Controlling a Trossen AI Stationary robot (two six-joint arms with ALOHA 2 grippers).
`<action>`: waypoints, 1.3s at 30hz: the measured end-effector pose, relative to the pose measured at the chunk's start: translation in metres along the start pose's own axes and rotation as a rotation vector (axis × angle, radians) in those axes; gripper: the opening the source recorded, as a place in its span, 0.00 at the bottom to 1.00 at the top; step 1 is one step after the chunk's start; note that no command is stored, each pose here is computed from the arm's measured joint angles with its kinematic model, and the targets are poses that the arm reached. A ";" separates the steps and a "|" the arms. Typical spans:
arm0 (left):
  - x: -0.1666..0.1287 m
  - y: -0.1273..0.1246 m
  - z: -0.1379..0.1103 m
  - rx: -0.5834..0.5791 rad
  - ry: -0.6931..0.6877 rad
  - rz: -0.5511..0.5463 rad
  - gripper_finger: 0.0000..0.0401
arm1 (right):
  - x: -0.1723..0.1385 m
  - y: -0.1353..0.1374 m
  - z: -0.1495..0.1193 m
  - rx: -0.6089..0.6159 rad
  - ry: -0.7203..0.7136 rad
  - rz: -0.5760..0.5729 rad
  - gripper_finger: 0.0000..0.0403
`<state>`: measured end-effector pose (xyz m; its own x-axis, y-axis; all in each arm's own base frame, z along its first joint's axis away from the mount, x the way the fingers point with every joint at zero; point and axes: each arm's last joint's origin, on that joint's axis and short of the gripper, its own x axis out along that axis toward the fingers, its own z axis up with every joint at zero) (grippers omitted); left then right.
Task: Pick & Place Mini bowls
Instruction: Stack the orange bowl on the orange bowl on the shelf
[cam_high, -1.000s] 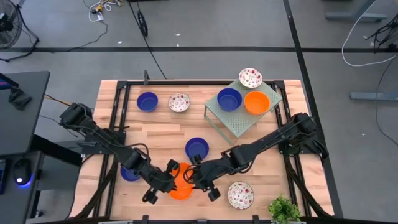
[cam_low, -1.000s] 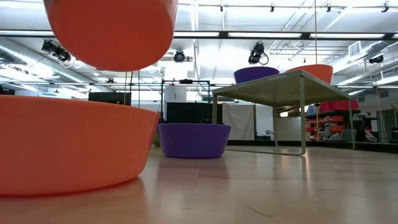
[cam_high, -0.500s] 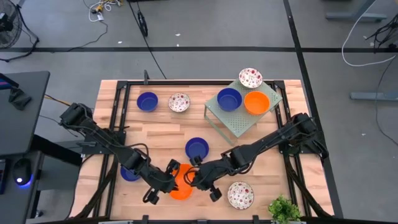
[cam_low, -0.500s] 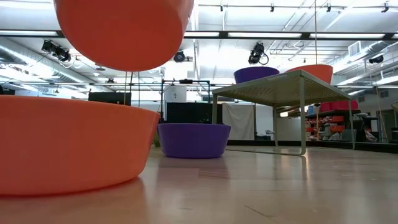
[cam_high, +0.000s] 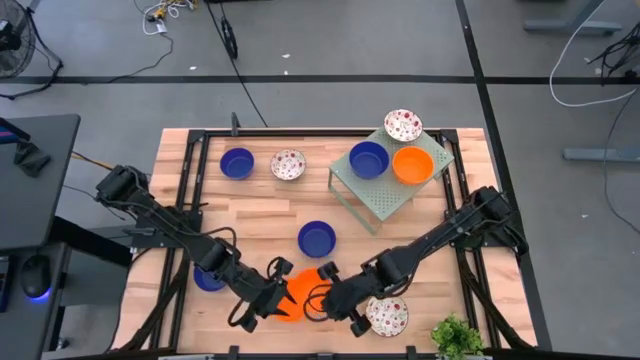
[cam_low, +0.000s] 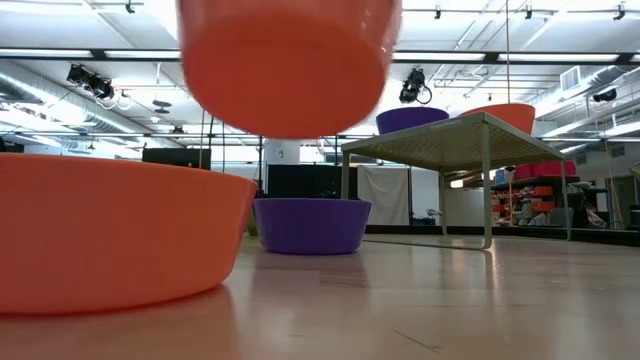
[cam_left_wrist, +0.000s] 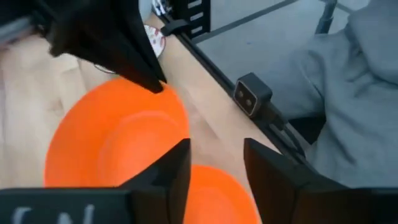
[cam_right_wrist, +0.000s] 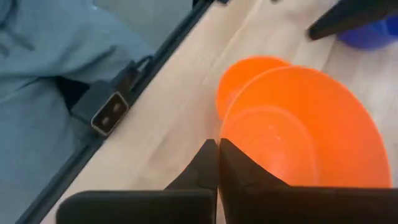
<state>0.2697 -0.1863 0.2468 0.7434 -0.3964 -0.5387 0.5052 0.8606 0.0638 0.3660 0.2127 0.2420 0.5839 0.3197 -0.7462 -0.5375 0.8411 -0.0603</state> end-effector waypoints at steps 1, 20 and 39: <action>0.000 0.001 0.000 0.000 0.001 0.020 0.41 | 0.000 0.005 -0.001 0.006 0.010 0.001 0.00; -0.010 0.010 -0.005 -0.011 0.069 0.241 0.44 | -0.150 0.060 -0.035 0.227 0.202 -0.536 0.00; -0.010 0.009 -0.008 -0.009 0.107 0.241 0.43 | -0.269 -0.047 -0.126 0.582 0.182 -0.917 0.00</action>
<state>0.2634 -0.1715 0.2459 0.7908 -0.1439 -0.5949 0.3147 0.9292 0.1937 0.1574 0.0324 0.3623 0.4906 -0.5605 -0.6672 0.4516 0.8184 -0.3554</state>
